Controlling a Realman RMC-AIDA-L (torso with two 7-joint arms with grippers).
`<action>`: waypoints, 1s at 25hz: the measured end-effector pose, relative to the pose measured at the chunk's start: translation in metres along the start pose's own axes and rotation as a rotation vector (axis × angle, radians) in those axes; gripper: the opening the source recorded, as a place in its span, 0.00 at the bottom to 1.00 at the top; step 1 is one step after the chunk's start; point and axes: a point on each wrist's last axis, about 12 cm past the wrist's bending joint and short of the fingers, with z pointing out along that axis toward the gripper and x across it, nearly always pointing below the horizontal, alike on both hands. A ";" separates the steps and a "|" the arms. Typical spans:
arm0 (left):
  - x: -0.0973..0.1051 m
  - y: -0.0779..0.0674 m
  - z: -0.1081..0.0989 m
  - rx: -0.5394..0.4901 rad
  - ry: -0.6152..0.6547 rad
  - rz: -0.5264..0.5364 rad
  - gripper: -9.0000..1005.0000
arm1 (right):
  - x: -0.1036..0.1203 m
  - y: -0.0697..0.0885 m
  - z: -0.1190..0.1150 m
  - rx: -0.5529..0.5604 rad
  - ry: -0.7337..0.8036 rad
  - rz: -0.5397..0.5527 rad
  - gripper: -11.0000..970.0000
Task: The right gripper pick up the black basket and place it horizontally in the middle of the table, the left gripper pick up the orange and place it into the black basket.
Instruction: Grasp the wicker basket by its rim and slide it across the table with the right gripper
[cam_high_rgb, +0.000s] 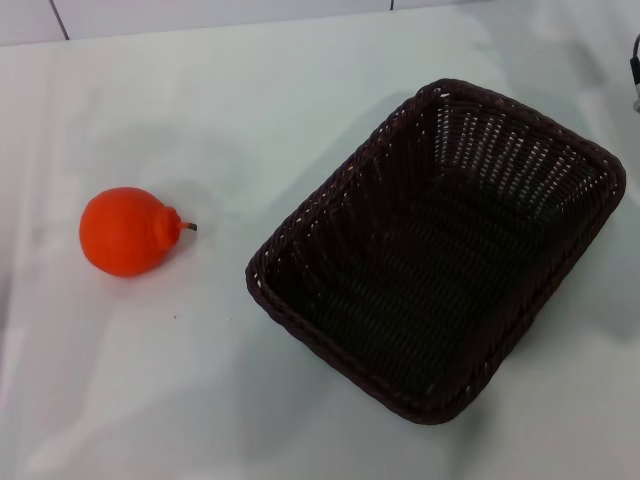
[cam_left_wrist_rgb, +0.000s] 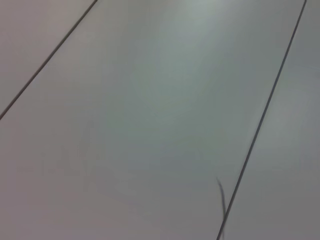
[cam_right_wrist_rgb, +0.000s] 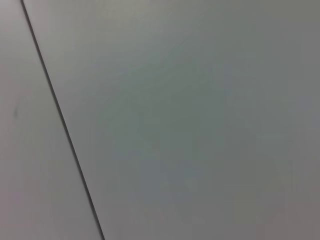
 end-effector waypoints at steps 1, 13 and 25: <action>0.000 0.000 0.000 -0.001 0.000 0.000 0.93 | 0.000 0.000 0.000 0.002 -0.001 -0.001 0.89; 0.000 0.001 -0.001 -0.004 0.004 0.003 0.93 | 0.005 -0.008 0.014 0.128 -0.080 0.003 0.89; 0.000 0.001 -0.002 -0.004 0.007 0.005 0.93 | 0.099 -0.013 0.051 0.507 -0.872 0.024 0.89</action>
